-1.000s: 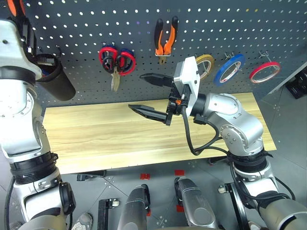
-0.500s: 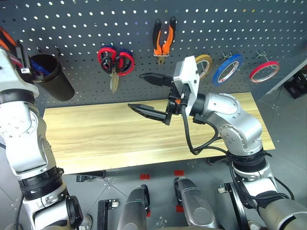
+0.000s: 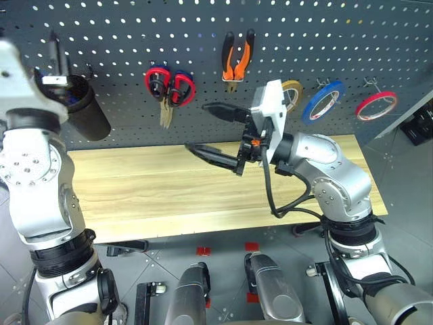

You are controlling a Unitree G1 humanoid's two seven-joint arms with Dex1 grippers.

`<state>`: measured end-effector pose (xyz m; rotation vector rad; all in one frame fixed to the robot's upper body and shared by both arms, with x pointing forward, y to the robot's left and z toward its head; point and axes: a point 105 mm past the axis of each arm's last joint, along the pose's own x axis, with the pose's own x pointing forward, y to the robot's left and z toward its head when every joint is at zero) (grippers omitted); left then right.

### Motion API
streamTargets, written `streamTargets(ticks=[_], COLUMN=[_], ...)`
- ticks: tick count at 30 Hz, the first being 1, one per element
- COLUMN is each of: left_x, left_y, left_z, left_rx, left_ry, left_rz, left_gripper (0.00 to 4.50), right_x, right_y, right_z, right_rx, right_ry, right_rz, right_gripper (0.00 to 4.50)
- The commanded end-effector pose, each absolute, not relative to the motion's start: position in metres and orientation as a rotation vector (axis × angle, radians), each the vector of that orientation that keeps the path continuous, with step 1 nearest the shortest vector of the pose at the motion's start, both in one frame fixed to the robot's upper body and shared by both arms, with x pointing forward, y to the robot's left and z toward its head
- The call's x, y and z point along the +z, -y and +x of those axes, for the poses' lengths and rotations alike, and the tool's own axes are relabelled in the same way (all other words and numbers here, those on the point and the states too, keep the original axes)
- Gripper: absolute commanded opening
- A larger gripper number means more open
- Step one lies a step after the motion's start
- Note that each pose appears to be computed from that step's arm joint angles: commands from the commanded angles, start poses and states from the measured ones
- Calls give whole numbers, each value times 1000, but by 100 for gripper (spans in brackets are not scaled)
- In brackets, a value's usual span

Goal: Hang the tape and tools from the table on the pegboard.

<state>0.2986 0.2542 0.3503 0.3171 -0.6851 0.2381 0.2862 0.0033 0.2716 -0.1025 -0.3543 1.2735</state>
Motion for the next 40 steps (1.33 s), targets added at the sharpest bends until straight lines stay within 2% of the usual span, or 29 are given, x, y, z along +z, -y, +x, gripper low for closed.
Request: streamTargets(ticks=[1,8,11,14,18,21,28,33,40], left_x=[343,267,220,194,150,137,119,102,85], left_y=[-235,-252,-250,-250,-245,-250,-250,-253,-258], left_z=[292,284,280,277,268,269,276,278,274], left_rx=[139,163,123,112,62,128,128,157,197], left_ry=[646,353,191,120,16,-14,1,-17,-45], left_rz=[288,227,192,155,92,110,68,58,51], left_gripper=[343,343,343,343,343,343,343,343,343], right_x=[284,266,238,215,158,133,76,42,25], right_y=[11,29,41,52,88,111,153,170,181], right_z=[286,295,300,308,327,336,348,353,361], right_rx=[1196,1066,978,893,633,486,263,232,228], right_ry=[419,417,367,323,190,119,-9,-74,-109], right_rz=[-94,-97,-89,-102,-169,-170,-253,-276,-287], right_gripper=[450,450,450,450,450,450,450,450,450])
